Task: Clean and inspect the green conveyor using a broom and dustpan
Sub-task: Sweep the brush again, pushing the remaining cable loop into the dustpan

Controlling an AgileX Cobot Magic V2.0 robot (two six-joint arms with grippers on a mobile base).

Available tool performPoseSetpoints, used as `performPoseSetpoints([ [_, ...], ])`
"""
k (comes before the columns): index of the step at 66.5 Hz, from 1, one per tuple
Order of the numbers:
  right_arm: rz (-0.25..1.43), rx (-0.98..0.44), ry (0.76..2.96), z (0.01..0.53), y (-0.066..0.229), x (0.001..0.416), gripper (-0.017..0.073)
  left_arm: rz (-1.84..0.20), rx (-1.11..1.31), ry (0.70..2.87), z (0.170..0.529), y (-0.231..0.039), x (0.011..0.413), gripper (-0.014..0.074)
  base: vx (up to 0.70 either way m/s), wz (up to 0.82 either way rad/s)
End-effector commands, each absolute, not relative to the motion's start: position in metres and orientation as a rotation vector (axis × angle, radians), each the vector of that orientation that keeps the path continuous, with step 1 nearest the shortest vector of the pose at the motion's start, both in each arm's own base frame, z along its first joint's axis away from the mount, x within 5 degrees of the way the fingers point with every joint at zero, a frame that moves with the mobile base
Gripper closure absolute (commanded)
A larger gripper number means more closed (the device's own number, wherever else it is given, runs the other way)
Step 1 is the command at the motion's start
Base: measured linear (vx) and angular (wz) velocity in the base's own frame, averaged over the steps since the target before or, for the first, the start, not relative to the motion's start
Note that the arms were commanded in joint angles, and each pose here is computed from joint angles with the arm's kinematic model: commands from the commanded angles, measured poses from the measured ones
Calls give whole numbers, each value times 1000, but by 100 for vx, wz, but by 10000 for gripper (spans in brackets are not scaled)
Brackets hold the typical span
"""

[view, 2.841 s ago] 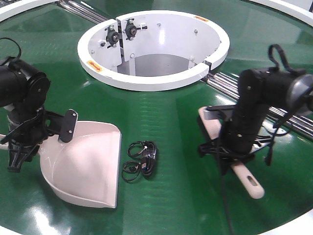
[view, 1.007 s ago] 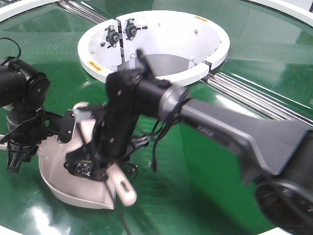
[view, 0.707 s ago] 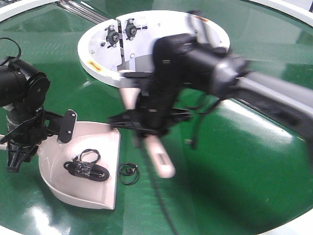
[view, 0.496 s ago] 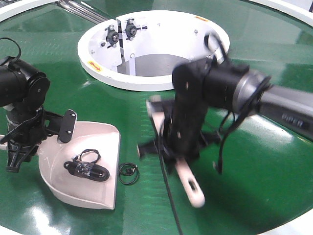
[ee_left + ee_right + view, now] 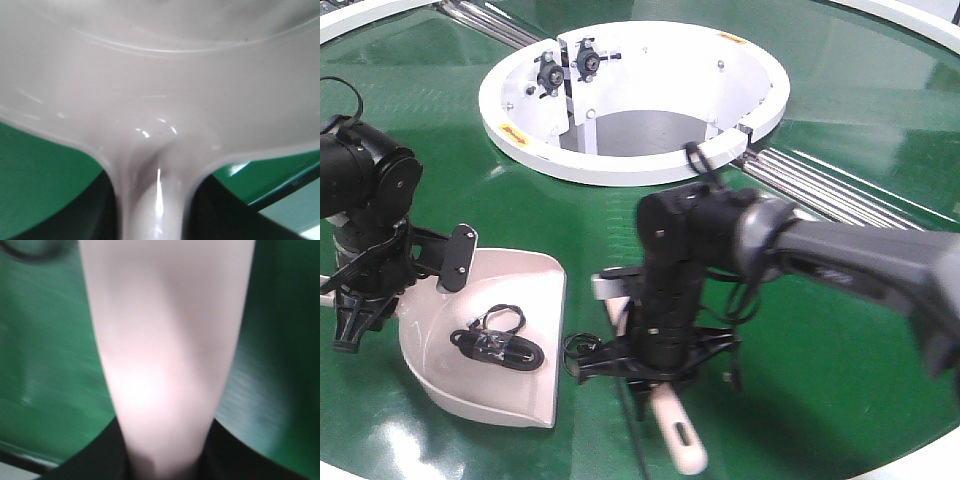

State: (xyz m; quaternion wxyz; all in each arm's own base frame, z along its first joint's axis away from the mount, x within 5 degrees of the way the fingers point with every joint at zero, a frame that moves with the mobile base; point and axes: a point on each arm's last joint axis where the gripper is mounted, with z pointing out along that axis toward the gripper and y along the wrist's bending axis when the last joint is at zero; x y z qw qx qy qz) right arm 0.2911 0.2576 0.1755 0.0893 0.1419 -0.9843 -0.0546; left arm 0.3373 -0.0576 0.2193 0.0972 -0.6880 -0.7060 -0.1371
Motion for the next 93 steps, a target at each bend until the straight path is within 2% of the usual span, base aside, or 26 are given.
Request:
performPoseSetpoints([
  [1,-244,507,-2894,199,278,286,564,-465,-2052,-2125,240,-58,336,600,0,0],
  [17,-590,712,-2877,223,346,292,564,-465,-2052,-2125,240,-58,336,600,0,0],
  [27,-688,766,-2931,245,358,301,564,-465,-2052,-2125,240,-58,336,600,0,0],
  [57,-653,709,-3114,287,314,328,564,-465,-2052,-2125,240,-58,336,600,0,0],
  [74,-397,539,-3257,296,264,338,564,-465,-2052,-2125,240,-58,336,600,0,0],
  [80,-306,499,-3220,282,248,333,564,-465,-2052,-2125,240,-58,336,600,0,0],
  [93,-191,508,-3087,244,239,314,564,-465,-2052,-2125,240,-58,336,600,0,0],
])
